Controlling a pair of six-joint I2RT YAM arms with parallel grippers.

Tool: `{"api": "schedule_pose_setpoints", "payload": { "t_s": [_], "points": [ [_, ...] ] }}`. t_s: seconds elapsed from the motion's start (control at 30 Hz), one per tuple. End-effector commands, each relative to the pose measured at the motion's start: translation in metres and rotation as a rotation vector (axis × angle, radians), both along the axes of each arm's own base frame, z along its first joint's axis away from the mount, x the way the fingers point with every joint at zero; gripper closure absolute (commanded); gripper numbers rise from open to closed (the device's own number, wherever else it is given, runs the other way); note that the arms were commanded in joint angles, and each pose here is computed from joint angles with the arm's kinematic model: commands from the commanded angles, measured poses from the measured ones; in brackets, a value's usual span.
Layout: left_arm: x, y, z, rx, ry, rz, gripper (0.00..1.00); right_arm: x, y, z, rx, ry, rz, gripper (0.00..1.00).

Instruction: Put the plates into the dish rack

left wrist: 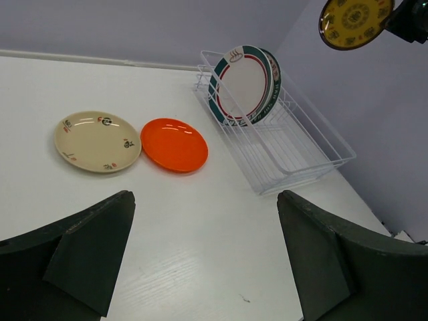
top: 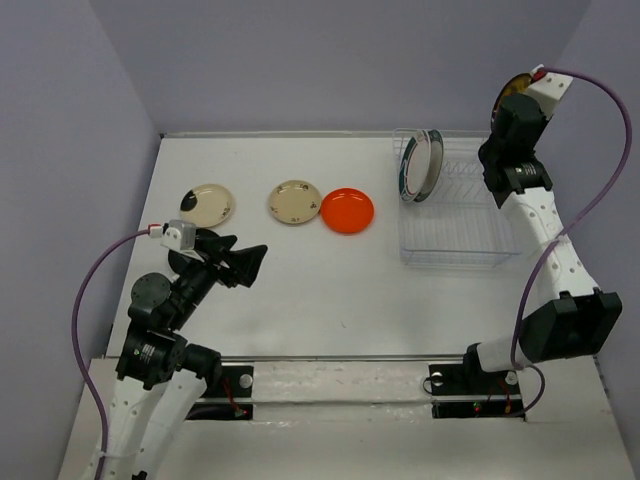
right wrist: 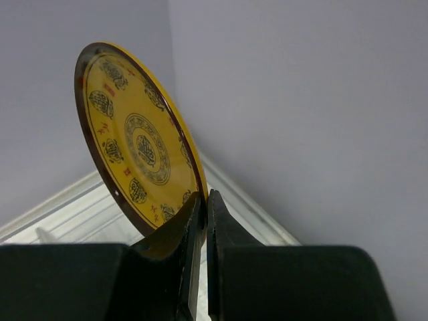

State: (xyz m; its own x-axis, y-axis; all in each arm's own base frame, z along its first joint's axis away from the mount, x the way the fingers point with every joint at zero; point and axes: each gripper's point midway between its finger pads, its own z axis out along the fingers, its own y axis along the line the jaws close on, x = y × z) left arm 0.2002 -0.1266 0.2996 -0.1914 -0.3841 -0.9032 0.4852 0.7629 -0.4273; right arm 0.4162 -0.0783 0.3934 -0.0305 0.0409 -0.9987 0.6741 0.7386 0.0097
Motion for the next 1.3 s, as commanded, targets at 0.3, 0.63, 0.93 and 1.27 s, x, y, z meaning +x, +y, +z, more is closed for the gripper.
{"api": "schedule_pose_setpoints", "payload": {
  "t_s": [0.3, 0.63, 0.93, 1.27],
  "points": [
    [-0.009, -0.002, 0.021, -0.014, -0.072, -0.016, 0.01, 0.052, 0.007, -0.084, 0.006, 0.272, 0.063, 0.93],
    [-0.008, -0.001, 0.02, -0.012, -0.066, -0.013, 0.01, 0.071, 0.047, -0.129, 0.026, 0.345, 0.129, 0.93],
    [-0.008, -0.001, 0.02, -0.013, -0.067, -0.009, 0.01, 0.075, 0.06, -0.15, 0.02, 0.396, 0.137, 0.93],
    [-0.007, -0.001, 0.02, -0.013, -0.064, -0.01, 0.01, 0.071, 0.067, -0.169, 0.017, 0.43, 0.132, 0.93]
  ]
}}
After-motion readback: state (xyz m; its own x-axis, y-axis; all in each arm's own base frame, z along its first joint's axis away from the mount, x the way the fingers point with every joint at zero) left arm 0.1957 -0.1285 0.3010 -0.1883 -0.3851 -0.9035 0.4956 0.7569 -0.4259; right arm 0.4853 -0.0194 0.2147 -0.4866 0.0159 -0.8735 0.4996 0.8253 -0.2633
